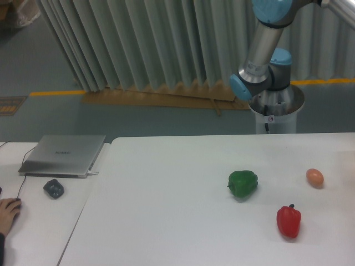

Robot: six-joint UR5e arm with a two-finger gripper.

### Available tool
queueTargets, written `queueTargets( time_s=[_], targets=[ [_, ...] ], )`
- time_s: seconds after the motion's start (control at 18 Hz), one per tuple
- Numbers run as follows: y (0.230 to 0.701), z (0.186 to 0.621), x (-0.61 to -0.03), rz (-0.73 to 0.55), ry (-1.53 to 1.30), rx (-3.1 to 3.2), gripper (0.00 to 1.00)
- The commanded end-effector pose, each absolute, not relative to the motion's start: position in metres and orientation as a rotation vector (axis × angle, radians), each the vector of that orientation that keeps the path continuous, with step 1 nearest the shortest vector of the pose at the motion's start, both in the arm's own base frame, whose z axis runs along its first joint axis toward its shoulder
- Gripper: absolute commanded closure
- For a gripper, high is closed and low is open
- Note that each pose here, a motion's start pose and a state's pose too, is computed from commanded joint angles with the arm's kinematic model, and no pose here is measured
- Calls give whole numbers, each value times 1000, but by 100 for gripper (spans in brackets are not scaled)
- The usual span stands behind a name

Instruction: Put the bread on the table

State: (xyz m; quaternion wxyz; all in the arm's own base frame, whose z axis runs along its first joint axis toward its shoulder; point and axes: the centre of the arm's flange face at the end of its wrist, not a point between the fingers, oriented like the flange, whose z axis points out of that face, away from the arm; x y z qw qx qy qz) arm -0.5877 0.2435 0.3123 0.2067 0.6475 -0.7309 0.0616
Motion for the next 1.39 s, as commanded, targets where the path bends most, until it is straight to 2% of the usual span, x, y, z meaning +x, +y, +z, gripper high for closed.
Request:
queueTargets(
  time_s=[1.0, 1.11, 1.17, 1.22, 1.33, 1.39],
  targets=[
    [251, 268, -604, 135, -2044, 1845, 0],
    [251, 267, -604, 135, -2045, 1848, 14],
    [250, 267, -605, 135, -2044, 1850, 24],
    [249, 267, -605, 134, -2042, 1851, 43],
    [244, 266, -607, 136, -2036, 1862, 69],
    [243, 266, -608, 136, -2033, 1865, 78]
  ],
)
